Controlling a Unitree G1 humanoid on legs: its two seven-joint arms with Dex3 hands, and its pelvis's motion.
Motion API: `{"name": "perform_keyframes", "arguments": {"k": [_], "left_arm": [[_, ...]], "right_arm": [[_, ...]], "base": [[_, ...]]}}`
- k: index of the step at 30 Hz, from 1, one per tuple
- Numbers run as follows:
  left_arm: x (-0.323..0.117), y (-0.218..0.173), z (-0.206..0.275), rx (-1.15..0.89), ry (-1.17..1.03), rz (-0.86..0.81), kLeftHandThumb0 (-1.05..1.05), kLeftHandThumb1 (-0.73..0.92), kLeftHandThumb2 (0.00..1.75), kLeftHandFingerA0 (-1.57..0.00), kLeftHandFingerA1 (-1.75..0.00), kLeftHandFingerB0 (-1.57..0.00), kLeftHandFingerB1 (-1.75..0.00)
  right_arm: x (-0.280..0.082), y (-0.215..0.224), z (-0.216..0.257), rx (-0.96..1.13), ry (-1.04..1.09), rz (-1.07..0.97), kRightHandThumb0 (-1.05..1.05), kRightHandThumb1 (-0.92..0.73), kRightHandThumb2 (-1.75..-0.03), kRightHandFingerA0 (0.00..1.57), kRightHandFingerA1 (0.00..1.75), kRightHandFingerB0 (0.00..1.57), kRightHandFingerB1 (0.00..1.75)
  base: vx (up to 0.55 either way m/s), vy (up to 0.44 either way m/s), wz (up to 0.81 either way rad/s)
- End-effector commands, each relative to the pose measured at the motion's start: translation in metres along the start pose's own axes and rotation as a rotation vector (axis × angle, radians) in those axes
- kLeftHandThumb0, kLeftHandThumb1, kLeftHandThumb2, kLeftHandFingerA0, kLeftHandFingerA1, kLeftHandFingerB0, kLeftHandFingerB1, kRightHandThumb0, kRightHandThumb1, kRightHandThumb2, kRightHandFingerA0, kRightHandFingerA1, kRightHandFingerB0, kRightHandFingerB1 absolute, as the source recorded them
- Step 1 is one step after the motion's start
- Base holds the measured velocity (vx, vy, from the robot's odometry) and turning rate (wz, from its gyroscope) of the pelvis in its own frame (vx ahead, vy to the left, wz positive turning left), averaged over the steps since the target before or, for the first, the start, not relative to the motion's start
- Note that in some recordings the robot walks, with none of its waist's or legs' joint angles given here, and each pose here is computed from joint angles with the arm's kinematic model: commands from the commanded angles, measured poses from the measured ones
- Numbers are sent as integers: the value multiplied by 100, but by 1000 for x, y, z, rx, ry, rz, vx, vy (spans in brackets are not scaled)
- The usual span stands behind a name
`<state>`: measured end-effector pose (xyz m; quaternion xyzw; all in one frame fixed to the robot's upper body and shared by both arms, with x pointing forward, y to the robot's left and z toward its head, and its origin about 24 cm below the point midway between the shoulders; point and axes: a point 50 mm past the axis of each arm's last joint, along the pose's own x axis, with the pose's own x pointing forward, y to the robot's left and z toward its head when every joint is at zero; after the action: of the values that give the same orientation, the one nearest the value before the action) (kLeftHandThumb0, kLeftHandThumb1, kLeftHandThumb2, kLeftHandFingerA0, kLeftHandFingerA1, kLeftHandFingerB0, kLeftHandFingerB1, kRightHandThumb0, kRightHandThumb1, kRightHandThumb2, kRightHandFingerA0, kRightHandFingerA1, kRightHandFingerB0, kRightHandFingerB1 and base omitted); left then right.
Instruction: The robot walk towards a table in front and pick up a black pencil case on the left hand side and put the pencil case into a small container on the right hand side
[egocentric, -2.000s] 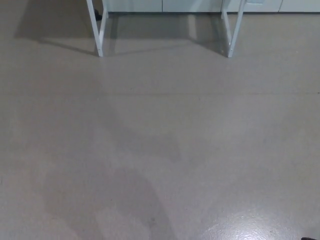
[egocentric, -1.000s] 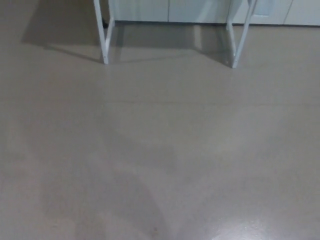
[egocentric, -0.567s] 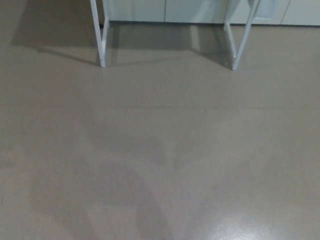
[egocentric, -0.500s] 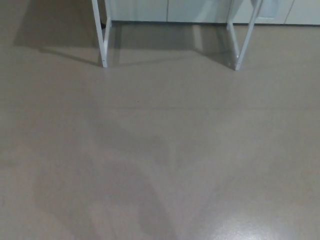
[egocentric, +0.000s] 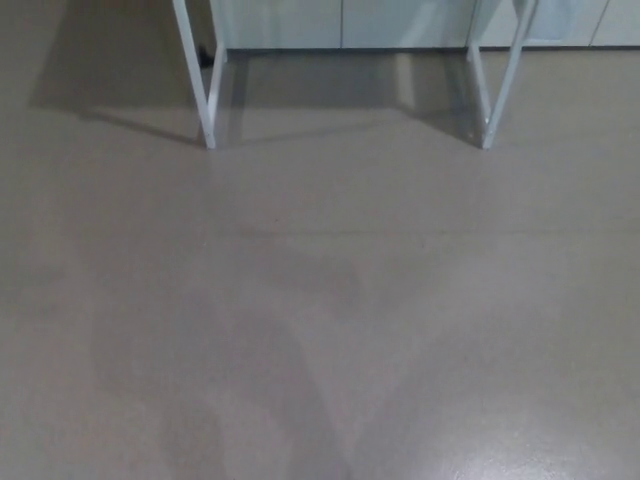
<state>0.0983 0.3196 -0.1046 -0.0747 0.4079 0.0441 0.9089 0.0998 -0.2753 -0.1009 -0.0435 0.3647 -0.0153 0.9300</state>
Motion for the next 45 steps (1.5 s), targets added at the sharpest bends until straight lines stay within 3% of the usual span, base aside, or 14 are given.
{"name": "perform_keyframes", "arguments": {"k": [1, 17, 26, 45], "left_arm": [[-2, 5, 5, 22, -11, 16, -9, 49, 55, -41, -47, -34, -36], [-7, 8, -4, 40, 12, 19, -10, 48, 53, -45, -48, -34, -35], [-4, 6, -1, 57, 9, 25, -11, 47, 54, -51, -49, -44, -37], [-1, 4, 3, 79, 4, 10, -11, 48, 54, -49, -50, -44, -39]], "right_arm": [[-1, -2, 1, -1, -4, -9, -14, -37, -82, 45, 67, 19, 52], [-4, 1, -7, -31, 14, -7, -14, -36, -82, 47, 67, 21, 53], [-3, -1, -4, -69, 8, -7, -14, -37, -82, 51, 69, 21, 53], [0, 0, -1, -91, -2, -4, -14, -37, -82, 52, 70, 22, 53]], "base": [[265, 273, 95], [221, 77, 3], [314, -54, 0], [214, 99, -5]]}}
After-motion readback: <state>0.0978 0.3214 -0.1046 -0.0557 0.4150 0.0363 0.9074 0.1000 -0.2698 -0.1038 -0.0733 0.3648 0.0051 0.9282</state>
